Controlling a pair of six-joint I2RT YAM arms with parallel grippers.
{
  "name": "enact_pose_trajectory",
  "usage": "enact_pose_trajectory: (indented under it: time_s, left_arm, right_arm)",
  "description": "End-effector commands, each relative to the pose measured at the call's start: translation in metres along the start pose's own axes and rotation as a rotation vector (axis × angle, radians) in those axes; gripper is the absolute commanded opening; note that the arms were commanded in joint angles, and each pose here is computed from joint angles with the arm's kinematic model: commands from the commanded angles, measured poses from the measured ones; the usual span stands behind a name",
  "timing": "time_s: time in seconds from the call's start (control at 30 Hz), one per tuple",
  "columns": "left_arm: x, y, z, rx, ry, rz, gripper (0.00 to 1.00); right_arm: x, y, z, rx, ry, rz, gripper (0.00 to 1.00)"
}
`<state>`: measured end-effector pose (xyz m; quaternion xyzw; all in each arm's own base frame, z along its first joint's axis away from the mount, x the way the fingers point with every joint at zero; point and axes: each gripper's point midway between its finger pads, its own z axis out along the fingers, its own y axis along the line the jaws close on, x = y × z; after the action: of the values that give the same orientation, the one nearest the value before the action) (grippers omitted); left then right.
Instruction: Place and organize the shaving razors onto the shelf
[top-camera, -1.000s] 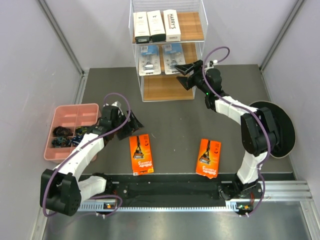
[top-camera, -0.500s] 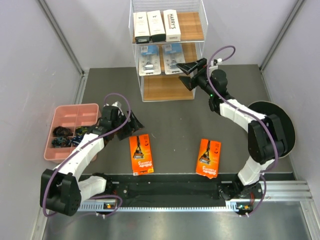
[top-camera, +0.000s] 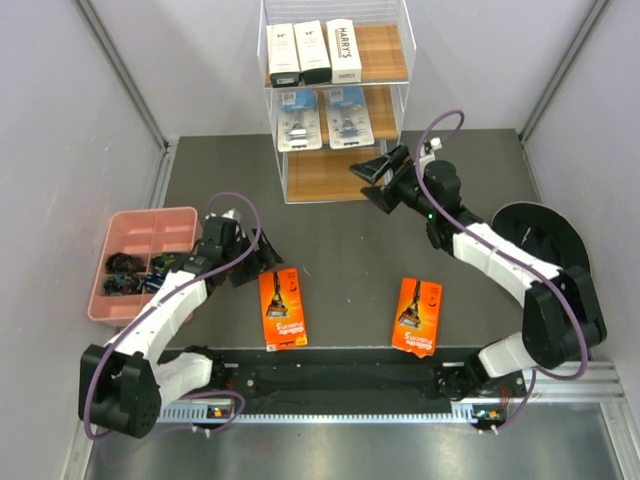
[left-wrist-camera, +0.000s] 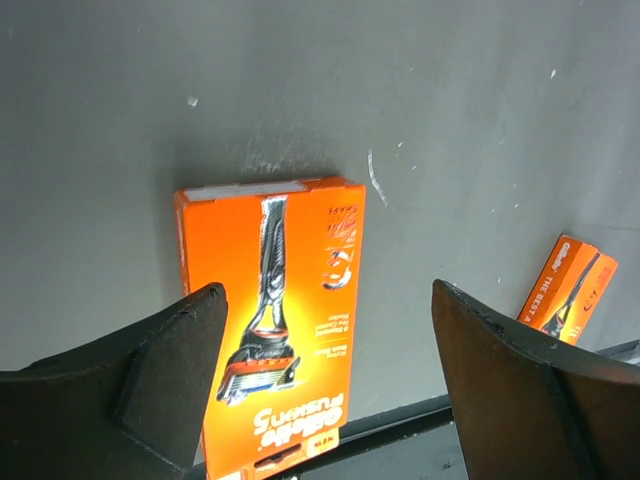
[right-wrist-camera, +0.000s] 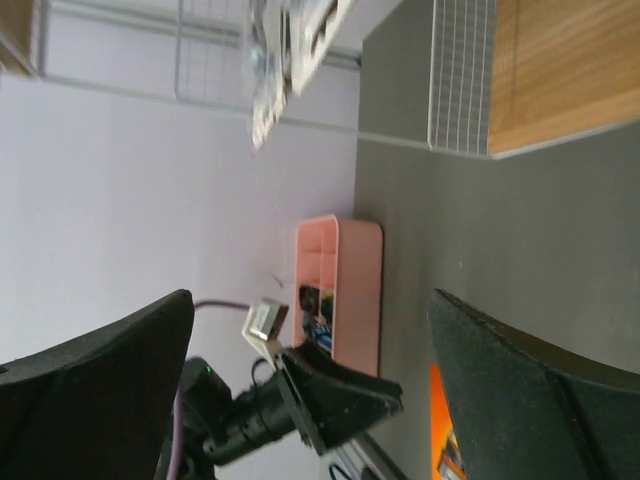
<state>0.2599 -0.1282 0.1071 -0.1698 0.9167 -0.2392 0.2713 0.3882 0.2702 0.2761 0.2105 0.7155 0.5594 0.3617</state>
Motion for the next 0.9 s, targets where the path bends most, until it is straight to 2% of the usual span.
enact_pose_trajectory:
  time_s: [0.0,0.33,0.47,0.87]
  left_arm:
    - [0.014,0.010,-0.004,-0.005,0.003,-0.035,0.87]
    - [0.047,0.035,-0.002,-0.045,0.042,-0.131,0.87]
    - [0.054,0.041,-0.002,-0.055,0.055,-0.137,0.87]
    - [0.061,0.041,0.005,-0.041,0.080,-0.148,0.87]
  right_arm:
    - [0.043,-0.009,-0.020,0.059,0.106,-0.122,0.99]
    - [0.160,-0.093,-0.055,0.238,0.352,-0.144,0.97]
    - [0.202,-0.109,-0.066,0.259,0.438,-0.138,0.95]
    - [0.250,-0.117,-0.044,0.261,0.577,-0.111,0.86]
